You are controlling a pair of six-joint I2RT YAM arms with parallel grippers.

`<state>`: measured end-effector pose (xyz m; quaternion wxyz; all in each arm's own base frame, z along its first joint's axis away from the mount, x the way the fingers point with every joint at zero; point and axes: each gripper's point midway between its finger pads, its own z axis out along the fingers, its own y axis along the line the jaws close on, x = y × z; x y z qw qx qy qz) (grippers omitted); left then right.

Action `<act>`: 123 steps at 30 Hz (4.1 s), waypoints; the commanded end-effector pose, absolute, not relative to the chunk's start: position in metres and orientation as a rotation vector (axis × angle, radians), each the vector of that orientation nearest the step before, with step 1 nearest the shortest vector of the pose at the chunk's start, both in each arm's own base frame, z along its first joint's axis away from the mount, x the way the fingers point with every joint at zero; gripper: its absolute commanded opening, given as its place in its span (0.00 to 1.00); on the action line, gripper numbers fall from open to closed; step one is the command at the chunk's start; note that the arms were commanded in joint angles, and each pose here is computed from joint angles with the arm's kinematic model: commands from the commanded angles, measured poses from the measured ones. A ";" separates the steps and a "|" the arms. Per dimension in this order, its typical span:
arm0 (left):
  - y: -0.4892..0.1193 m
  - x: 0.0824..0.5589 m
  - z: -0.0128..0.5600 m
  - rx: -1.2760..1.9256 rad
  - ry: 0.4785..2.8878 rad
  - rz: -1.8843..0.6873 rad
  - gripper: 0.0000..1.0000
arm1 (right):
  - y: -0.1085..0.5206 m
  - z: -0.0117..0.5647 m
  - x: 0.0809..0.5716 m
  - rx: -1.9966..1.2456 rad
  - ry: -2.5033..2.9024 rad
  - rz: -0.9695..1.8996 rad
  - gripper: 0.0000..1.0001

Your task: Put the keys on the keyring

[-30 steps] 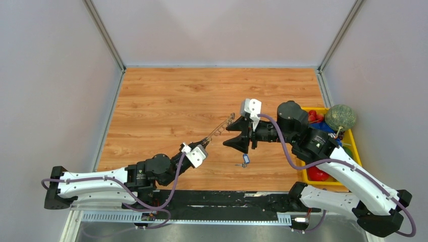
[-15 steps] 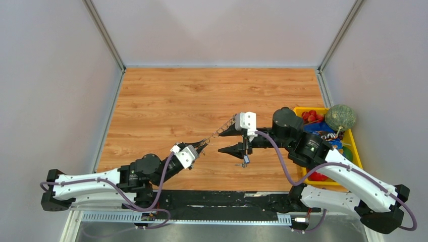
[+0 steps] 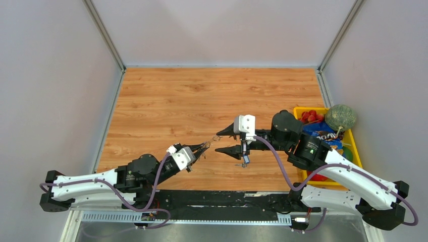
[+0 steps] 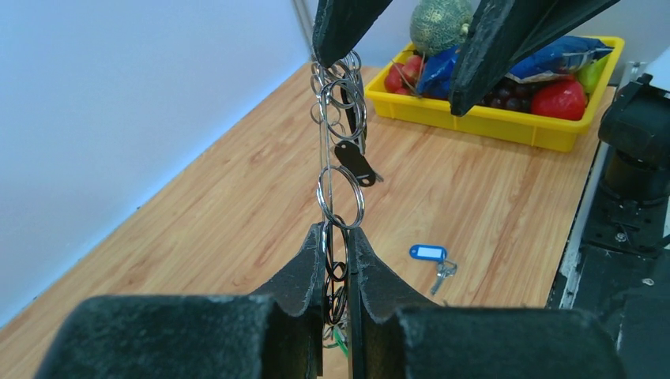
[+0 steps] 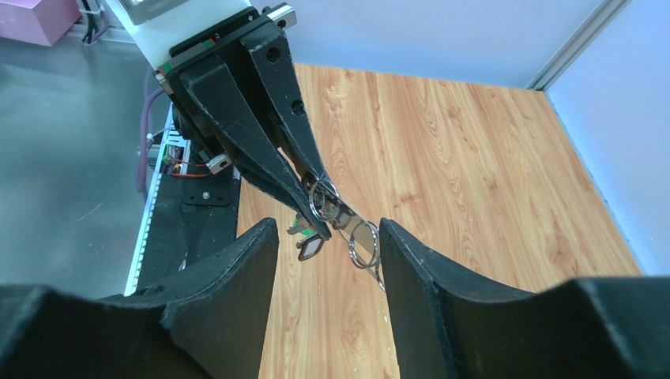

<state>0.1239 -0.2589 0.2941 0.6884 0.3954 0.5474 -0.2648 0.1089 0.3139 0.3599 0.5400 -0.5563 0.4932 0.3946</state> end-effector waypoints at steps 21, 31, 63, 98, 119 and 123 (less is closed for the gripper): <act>-0.253 0.115 0.335 0.798 1.146 -0.705 0.00 | 0.310 0.372 0.106 -1.272 1.130 0.928 0.55; -0.250 0.122 0.335 0.770 1.167 -0.666 0.00 | 0.306 0.385 0.094 -1.254 1.089 0.992 0.56; -0.248 0.113 0.346 0.765 1.112 -0.728 0.00 | 0.316 0.366 0.117 -1.215 1.180 0.918 0.57; -0.251 0.112 0.343 0.773 1.107 -0.733 0.00 | 0.329 0.371 0.128 -1.165 1.206 0.934 0.00; -0.261 0.124 0.357 0.692 1.113 -0.710 0.30 | 0.326 0.384 0.122 -1.042 1.127 1.009 0.00; -0.259 0.124 0.364 0.665 1.098 -0.721 0.41 | 0.324 0.381 0.124 -1.031 1.133 0.999 0.00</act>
